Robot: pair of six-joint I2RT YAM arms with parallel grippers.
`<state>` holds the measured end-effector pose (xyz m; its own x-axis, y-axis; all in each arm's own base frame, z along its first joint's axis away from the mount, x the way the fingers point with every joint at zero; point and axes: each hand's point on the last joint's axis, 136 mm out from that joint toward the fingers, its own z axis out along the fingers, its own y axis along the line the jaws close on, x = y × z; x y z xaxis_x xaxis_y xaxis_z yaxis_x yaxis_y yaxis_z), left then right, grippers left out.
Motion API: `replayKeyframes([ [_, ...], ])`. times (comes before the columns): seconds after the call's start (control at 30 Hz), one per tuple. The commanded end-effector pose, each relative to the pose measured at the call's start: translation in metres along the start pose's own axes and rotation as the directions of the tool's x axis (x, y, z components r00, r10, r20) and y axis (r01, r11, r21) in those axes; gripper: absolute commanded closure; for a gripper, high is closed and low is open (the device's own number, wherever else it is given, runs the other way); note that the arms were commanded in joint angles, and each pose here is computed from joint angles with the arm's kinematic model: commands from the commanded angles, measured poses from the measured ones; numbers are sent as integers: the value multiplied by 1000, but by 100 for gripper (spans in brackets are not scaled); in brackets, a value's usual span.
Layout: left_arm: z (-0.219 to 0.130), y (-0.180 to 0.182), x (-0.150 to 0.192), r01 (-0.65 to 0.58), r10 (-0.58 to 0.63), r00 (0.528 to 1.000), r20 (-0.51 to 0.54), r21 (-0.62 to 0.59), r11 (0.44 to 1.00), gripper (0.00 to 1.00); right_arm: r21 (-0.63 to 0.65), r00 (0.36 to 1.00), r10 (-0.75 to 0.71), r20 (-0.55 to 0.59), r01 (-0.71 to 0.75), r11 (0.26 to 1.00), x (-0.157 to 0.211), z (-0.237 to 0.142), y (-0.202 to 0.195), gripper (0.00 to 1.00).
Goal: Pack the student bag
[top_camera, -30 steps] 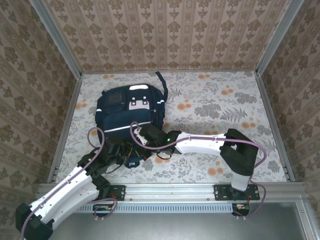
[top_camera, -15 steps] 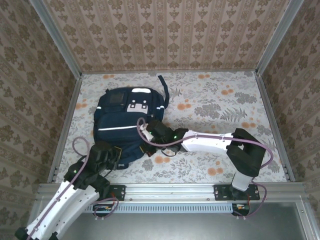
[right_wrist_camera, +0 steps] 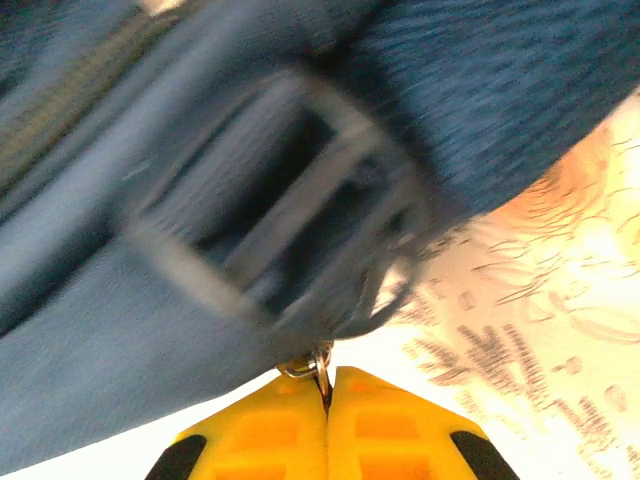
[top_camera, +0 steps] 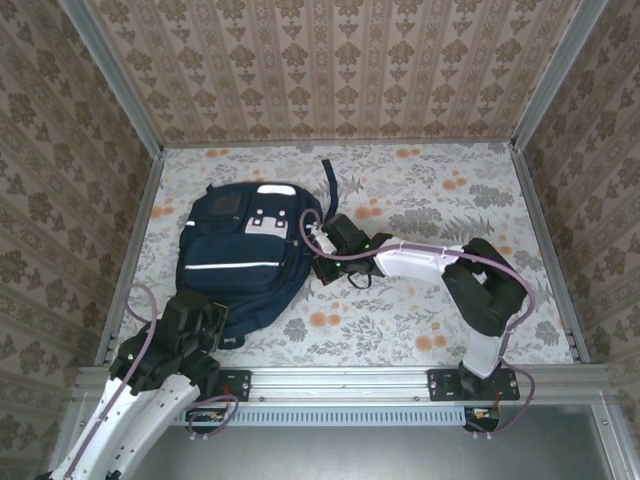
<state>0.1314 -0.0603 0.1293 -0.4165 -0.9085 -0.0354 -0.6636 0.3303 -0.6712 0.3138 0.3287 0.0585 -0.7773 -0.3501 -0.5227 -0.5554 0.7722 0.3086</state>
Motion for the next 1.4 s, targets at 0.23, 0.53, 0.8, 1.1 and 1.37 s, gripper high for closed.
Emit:
replayKeyframes([
  [0.23, -13, 2, -16, -74, 75, 994, 80, -14, 997, 100, 314, 990, 136, 41, -142, 939, -27, -14, -105, 100],
  [0.53, 3, -48, 13, -177, 181, 982, -44, 93, 980, 100, 413, 964, 219, 150, -263, 872, -34, -67, -147, 100],
  [0.8, 13, -88, 32, -240, 259, 960, -102, 173, 955, 100, 436, 931, 296, 213, -362, 824, -26, -103, -189, 100],
  [1.1, 32, -134, 104, -370, 428, 882, -197, 275, 888, 100, 503, 934, 297, 200, -357, 787, -39, -100, -219, 100],
  [1.37, 36, -154, 148, -466, 547, 795, -262, 313, 827, 95, 520, 925, 322, 203, -380, 765, -48, -102, -235, 73],
])
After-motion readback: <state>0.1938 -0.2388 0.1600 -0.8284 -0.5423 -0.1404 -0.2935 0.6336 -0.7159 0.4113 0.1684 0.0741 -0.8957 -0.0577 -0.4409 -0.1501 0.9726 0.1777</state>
